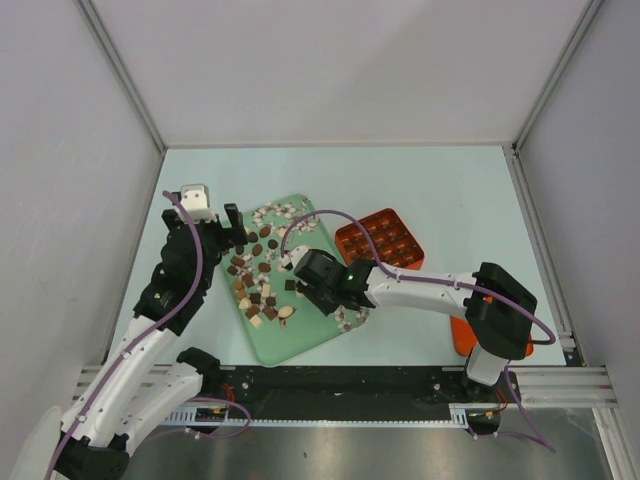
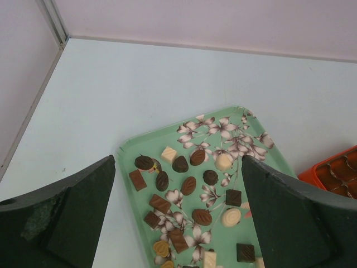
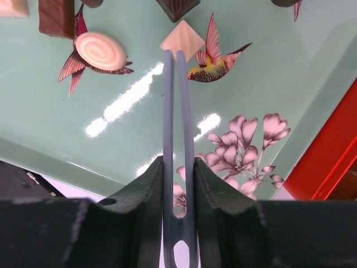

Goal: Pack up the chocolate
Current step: Adjust the fake chocolate on the plate.

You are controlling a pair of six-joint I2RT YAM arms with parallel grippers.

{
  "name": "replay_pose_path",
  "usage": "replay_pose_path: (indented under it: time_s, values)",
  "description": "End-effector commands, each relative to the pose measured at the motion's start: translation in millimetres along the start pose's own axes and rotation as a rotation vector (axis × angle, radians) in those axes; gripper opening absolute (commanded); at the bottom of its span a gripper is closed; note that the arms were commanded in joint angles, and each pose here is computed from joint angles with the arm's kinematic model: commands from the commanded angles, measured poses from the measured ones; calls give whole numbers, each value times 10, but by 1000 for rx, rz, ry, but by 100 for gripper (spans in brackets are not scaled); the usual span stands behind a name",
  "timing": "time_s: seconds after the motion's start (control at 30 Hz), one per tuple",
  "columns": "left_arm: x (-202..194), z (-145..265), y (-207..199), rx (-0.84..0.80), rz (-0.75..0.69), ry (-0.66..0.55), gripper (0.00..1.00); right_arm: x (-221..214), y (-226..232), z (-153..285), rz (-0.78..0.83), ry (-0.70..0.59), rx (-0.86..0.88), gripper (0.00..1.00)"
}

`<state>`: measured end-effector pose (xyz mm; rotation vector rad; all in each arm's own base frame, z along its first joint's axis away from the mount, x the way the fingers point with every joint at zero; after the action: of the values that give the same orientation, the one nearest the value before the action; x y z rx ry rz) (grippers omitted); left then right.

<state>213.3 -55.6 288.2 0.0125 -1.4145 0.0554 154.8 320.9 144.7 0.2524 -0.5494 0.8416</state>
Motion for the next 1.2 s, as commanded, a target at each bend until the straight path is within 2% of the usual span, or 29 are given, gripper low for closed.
replay_pose_path:
  time_s: [0.0, 0.53, 1.17]
  values:
    - [40, -11, -1, -12, -13, -23, 100, 101, -29, 61, 19, -56, -19, 32]
    - [48, -2, 7, -10, -16, -28, 100, 109, -164, 0, 131, -86, 52, 36]
    - [37, -13, -2, -12, -19, -22, 100, -15, -249, -122, 136, -57, 73, 38]
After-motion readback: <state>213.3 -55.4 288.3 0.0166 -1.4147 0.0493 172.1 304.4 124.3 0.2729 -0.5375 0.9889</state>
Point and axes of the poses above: each gripper's point midway between its finger pads, its own z axis back along the fingers, its own y axis along the line the jaws close on, x = y × z, the point moved 8 cm from there along z, back along the fingers, and after that the axes turned 3 degrees about -z, right-handed, at the moved point
